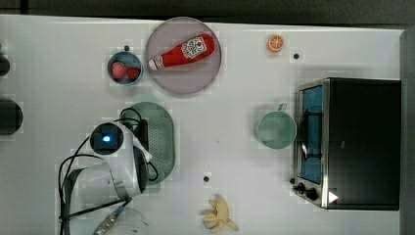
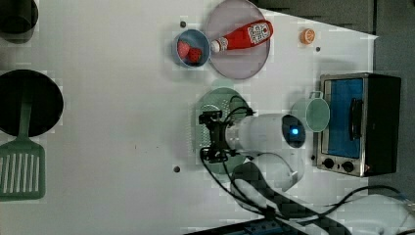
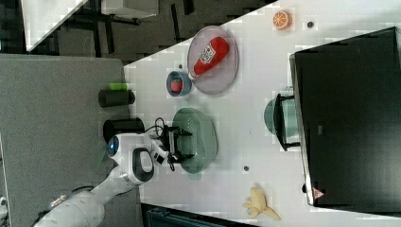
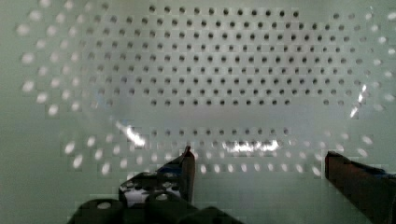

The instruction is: Drag strainer right to left.

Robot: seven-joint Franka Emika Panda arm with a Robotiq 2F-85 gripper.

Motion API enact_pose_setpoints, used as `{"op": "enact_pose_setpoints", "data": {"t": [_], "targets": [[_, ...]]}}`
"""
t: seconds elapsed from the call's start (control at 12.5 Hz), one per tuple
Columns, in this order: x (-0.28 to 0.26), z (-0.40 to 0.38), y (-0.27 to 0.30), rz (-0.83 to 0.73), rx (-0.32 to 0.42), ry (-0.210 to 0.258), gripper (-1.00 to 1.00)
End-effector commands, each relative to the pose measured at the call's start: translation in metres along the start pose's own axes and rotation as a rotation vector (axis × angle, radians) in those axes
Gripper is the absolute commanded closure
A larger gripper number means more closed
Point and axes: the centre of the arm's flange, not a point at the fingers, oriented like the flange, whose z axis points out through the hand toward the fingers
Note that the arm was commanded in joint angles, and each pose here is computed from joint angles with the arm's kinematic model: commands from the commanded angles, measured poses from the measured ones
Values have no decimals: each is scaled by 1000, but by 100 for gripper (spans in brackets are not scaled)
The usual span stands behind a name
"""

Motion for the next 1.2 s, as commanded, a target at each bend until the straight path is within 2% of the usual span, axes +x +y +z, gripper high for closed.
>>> {"op": "enact_pose_setpoints", "data": {"t": [0.08,0.56,0.88,1.2], "targets": [[-34,-17,-15,107,34,-26,-100],[-95,-5,-21,62,48,-50,-100],[-134,-2,-25,120,61,-73,-100],[-167,8,-25,87,67,-88,-100]]}}
